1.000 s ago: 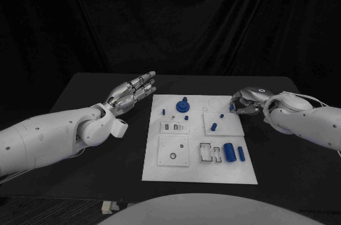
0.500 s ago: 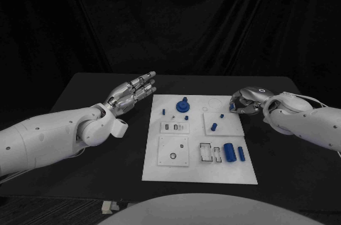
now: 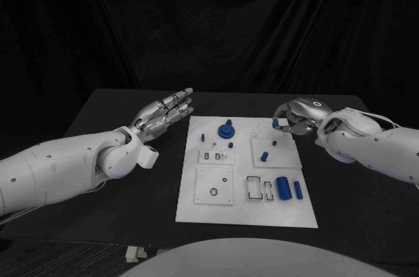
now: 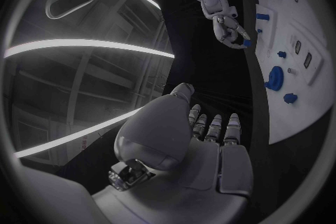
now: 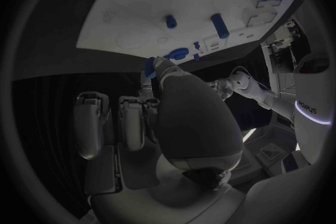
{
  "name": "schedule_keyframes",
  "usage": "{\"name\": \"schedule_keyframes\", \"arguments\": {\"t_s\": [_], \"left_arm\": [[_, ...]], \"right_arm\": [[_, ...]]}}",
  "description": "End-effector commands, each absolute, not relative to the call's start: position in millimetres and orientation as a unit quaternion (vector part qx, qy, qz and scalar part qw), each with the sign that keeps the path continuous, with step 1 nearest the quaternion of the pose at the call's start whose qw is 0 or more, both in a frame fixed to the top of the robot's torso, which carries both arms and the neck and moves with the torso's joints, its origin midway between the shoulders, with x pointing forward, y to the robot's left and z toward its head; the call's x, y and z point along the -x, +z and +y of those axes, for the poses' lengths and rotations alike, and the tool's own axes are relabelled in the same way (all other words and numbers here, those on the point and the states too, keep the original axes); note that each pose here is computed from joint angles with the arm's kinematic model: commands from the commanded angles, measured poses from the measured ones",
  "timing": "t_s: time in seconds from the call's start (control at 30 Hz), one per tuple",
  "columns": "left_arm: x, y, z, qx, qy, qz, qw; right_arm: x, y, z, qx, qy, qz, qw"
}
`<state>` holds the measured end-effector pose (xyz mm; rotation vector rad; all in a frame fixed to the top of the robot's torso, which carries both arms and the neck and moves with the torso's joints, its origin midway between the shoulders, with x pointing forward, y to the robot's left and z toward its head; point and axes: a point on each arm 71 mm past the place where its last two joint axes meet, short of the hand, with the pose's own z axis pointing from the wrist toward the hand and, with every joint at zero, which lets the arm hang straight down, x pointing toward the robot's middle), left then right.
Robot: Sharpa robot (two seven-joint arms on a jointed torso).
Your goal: Assemble the parts on the task board
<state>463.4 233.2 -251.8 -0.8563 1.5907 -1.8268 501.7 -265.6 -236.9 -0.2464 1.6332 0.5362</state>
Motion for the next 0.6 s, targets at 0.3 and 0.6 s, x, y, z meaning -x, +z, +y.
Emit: {"name": "schedule_keyframes", "arguments": {"t_s": [0.3,0.6], "left_arm": [[-462.5,-251.6,226.9,0.317,-0.690,0.591,0.273],[-462.7,-251.8,227.2,0.317,-0.690,0.592,0.272]], "right_arm": [[-485,-225,-190,0.131,0.294,0.709,0.627],[-467,-245,-156,0.155,0.301,0.724,0.601]]}}
